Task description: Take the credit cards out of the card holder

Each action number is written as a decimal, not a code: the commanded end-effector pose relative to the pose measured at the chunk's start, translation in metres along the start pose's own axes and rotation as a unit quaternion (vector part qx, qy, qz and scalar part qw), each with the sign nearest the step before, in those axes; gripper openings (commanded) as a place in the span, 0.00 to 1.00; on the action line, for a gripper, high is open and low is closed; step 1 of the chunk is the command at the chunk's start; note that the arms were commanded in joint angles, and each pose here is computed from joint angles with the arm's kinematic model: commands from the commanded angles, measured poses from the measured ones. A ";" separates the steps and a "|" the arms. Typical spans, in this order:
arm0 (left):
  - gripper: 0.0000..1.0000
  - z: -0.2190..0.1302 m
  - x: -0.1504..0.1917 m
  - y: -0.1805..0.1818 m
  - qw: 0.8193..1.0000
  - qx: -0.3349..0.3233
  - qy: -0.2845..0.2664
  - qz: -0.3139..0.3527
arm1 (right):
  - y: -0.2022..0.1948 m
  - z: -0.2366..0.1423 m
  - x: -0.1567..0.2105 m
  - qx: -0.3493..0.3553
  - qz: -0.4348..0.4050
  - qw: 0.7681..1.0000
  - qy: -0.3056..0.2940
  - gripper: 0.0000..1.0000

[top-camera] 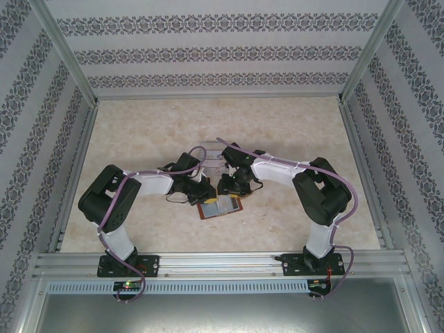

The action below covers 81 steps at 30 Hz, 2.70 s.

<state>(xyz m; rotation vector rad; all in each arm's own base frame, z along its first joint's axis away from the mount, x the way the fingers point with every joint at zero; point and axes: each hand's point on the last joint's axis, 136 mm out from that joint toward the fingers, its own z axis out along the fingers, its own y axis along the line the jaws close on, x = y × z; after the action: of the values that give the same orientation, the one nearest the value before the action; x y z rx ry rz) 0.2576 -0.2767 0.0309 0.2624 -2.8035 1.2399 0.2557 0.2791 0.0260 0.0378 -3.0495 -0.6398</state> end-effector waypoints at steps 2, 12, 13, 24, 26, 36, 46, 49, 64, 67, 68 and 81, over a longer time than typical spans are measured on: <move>0.04 -0.005 -0.004 0.005 1.000 -0.005 -0.016 -0.011 | -0.028 0.013 0.011 0.050 0.008 0.998 0.022 0.43; 0.03 -0.010 -0.003 0.008 1.000 -0.006 -0.027 -0.013 | -0.036 0.011 0.011 0.070 0.011 0.997 0.018 0.43; 0.03 -0.011 -0.002 0.008 1.000 -0.006 -0.027 -0.012 | -0.037 0.011 0.010 0.073 0.012 0.997 0.017 0.43; 0.06 -0.011 0.000 0.011 1.000 -0.007 -0.025 -0.015 | -0.043 0.004 0.008 0.094 0.010 0.996 0.006 0.43; 0.06 -0.011 0.001 0.012 1.000 -0.007 -0.025 -0.016 | -0.044 0.002 0.007 0.097 0.010 0.995 0.005 0.42; 0.07 -0.012 0.003 0.014 0.999 -0.006 -0.027 -0.018 | -0.045 -0.005 0.005 0.104 0.008 0.995 -0.004 0.42; 0.07 -0.014 0.002 0.012 0.999 -0.003 -0.030 -0.016 | -0.035 -0.010 0.003 0.083 0.005 0.997 -0.010 0.42; 0.08 -0.011 0.000 0.010 1.000 0.002 -0.027 -0.016 | -0.018 -0.018 -0.001 0.038 0.004 0.999 -0.025 0.42; 0.19 -0.006 -0.014 -0.012 0.998 0.054 -0.038 -0.009 | 0.021 -0.012 -0.002 -0.074 0.008 0.997 -0.013 0.42; 0.22 -0.003 -0.015 -0.014 0.997 0.067 -0.037 -0.012 | 0.011 -0.006 -0.001 -0.053 0.017 0.998 -0.006 0.42; 0.23 -0.003 -0.015 -0.015 0.997 0.070 -0.037 -0.013 | 0.005 -0.004 0.000 -0.039 0.018 0.999 -0.005 0.42; 0.22 0.004 -0.018 -0.013 0.996 0.083 -0.038 -0.024 | -0.008 0.002 0.003 -0.020 0.026 0.999 0.001 0.42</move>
<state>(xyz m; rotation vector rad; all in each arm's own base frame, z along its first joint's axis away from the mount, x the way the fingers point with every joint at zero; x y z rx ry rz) 0.2694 -0.2806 0.0324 0.3908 -2.7584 1.3955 0.2635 0.2809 0.0371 -0.0258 -3.0505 -0.7786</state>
